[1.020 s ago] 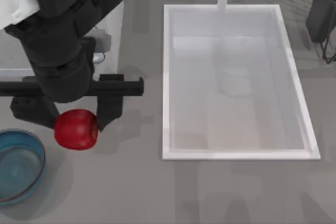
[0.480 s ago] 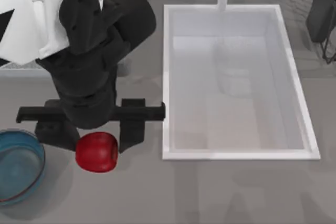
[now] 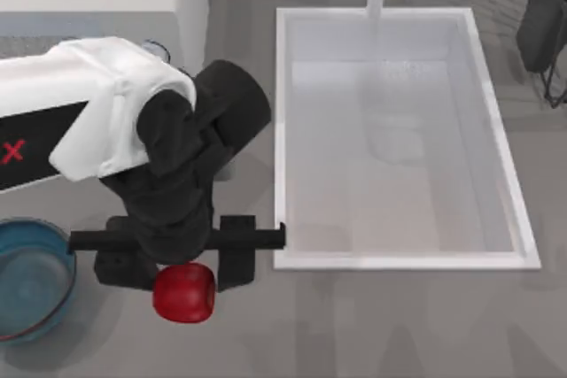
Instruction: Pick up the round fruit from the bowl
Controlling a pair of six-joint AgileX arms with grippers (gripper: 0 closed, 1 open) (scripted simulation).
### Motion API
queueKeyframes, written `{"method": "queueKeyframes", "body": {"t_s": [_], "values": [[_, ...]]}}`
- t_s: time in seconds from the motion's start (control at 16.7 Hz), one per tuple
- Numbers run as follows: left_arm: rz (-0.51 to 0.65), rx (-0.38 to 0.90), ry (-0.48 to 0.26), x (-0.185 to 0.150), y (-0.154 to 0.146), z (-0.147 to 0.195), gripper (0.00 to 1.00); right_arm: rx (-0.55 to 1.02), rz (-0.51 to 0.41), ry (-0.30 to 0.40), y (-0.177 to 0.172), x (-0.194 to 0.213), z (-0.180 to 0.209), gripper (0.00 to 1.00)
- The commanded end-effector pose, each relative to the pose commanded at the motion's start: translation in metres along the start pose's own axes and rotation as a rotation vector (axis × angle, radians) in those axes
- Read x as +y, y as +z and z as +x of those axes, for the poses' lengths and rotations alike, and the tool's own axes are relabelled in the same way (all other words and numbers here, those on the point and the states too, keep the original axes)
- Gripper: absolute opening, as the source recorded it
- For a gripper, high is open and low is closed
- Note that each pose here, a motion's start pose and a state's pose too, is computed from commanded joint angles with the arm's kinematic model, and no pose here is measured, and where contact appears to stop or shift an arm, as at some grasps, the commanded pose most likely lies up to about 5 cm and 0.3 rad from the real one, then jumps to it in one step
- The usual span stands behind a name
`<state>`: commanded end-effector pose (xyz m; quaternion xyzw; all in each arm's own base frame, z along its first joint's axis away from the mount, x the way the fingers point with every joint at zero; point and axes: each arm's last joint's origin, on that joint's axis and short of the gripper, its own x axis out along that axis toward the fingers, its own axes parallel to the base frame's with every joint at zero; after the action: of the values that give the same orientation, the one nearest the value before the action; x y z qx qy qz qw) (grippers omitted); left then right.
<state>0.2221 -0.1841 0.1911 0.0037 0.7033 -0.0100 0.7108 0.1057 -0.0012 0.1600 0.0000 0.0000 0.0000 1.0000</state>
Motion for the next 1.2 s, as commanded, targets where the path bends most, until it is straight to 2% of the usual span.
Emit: {"method": "queueKeyframes", "body": {"t_s": [0.18,0.48,1.2], "values": [[0.0,0.008,0.006,0.003,-0.004,0.027,0.0,0.0,0.0,0.0,0.0,0.0,0.0,1.0],[0.001,0.011,0.009,0.004,-0.006,0.032,0.0,0.0,0.0,0.0,0.0,0.0,0.0,1.0],[0.001,0.011,0.009,0.004,-0.006,0.032,0.9,0.0,0.0,0.0,0.0,0.0,0.0,1.0]]}}
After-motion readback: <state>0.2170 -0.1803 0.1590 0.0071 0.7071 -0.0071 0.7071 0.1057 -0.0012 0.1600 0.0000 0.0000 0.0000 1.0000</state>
